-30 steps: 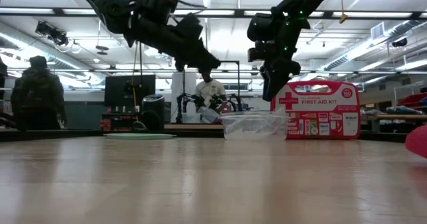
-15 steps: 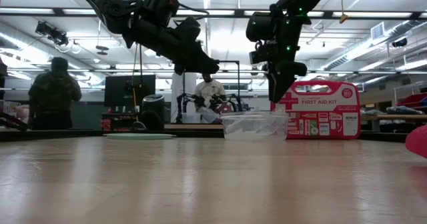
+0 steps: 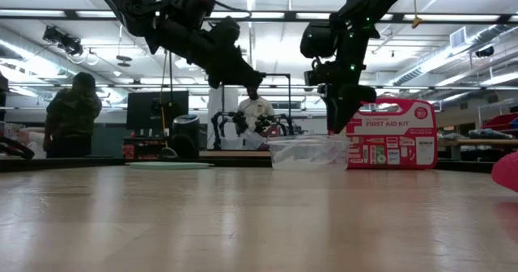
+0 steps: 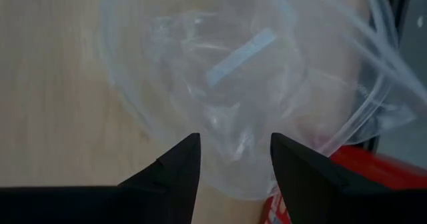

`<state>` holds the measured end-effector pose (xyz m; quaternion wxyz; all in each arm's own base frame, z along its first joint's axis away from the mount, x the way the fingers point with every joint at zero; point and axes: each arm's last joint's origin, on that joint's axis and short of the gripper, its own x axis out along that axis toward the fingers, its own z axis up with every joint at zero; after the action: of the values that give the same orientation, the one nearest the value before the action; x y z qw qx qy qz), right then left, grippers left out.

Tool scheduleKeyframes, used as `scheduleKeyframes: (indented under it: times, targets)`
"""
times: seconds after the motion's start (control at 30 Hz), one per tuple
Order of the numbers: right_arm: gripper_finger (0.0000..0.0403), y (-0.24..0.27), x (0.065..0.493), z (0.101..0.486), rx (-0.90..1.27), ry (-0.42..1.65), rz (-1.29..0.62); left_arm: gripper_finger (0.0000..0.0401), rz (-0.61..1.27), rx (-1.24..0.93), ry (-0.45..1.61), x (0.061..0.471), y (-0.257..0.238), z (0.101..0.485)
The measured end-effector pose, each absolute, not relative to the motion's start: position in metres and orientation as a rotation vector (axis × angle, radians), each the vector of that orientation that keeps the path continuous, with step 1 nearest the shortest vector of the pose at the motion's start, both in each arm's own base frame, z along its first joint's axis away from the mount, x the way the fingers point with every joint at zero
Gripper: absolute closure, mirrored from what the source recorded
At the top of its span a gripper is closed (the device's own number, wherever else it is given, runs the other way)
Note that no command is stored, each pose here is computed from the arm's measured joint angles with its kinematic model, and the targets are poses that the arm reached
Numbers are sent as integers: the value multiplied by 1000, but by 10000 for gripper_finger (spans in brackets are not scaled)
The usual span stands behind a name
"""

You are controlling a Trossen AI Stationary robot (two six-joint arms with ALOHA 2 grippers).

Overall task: Roll bandage
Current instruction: Open the transparent zip bag

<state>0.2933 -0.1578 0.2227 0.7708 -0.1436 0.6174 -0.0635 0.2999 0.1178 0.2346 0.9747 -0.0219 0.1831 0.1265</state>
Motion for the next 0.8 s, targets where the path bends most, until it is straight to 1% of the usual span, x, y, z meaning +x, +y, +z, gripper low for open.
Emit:
scheduleKeyframes:
  times: [0.3, 0.8]
  targets:
    - [222, -159, 296, 223, -345, 1313, -131, 274, 255, -45, 374, 298, 117, 236]
    - [226, -167, 291, 223, -293, 1293, -111, 274, 255, -47, 379, 298, 117, 236]
